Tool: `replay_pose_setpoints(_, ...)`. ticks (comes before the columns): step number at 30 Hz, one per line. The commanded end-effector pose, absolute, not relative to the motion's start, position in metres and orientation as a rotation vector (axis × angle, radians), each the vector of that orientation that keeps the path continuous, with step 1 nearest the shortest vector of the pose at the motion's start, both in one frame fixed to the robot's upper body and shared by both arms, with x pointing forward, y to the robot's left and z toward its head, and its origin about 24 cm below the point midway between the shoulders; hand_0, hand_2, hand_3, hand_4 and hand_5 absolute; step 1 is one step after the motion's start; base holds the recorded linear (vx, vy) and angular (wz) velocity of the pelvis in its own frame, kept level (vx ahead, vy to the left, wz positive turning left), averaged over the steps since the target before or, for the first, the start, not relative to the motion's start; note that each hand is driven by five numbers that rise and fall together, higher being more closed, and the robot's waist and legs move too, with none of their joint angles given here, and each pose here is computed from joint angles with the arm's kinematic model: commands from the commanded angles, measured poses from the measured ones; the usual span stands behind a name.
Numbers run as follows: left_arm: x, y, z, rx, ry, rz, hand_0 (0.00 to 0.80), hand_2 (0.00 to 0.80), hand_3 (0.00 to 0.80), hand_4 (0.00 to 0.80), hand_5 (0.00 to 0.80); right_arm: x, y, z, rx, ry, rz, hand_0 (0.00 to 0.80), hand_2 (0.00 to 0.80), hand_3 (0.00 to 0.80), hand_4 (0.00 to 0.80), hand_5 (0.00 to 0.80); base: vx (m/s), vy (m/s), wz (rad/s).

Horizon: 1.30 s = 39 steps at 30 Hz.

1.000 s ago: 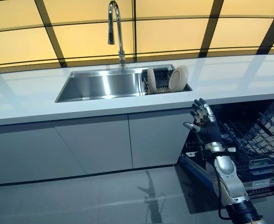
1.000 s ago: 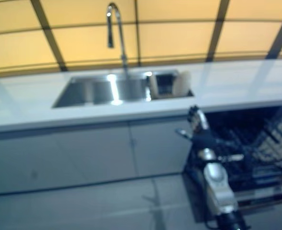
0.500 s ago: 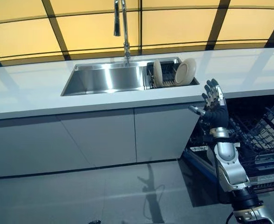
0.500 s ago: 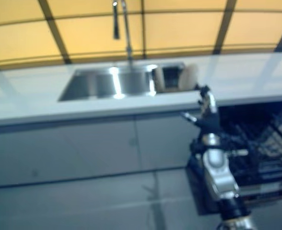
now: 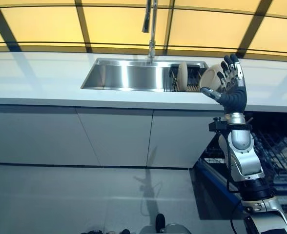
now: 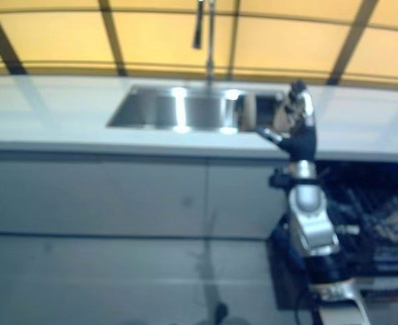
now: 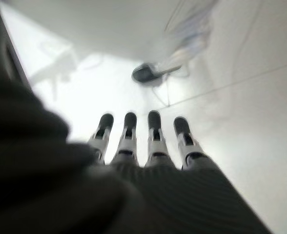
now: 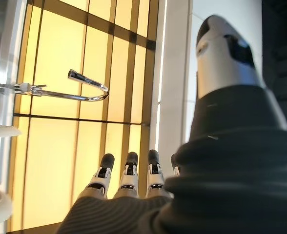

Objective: Take plates into dishwasher

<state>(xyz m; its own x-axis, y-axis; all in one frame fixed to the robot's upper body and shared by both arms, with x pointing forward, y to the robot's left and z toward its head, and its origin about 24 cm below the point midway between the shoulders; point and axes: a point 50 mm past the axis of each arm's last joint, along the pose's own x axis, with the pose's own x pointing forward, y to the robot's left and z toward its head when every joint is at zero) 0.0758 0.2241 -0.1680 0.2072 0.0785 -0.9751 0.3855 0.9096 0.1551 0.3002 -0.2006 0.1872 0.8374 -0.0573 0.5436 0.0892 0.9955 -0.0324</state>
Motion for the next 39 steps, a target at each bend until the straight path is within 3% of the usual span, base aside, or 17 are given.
replay_pose_setpoints(1,0.054,0.215,-0.173,0.438,1.399,-0.312,0.0,0.0,0.0,0.0,0.0,0.295,-0.199,0.231,-0.074,-0.751,-0.067,0.0,0.0,0.0,0.0,0.0,0.407,-0.096,-0.04)
replay_pose_setpoints(9,0.039,0.221,-0.173,0.45,1.425,-0.313,0.0,0.0,0.0,0.0,0.0,0.293,-0.19,0.228,-0.076,-0.729,-0.025,0.0,0.0,0.0,0.0,0.0,0.434,-0.131,0.19)
replay_pose_setpoints(21,0.075,0.215,-0.169,0.433,1.267,-0.192,0.0,0.0,0.0,0.0,0.0,0.288,-0.198,0.241,-0.09,-0.752,-0.037,0.0,0.0,0.0,0.0,0.0,0.269,-0.118,0.01)
replay_pose_setpoints(32,0.077,0.219,-0.167,0.366,1.238,-0.123,0.0,0.0,0.0,0.0,0.0,0.303,-0.178,0.241,-0.093,-0.721,0.001,0.0,0.0,0.0,0.0,0.0,0.312,0.205,-0.34)
replay_pose_setpoints(39,0.089,0.217,-0.166,0.372,1.231,-0.141,0.0,0.0,0.0,0.0,0.0,0.297,-0.195,0.234,-0.051,-0.685,-0.044,0.0,0.0,0.0,0.0,0.0,0.211,0.386,-0.61)
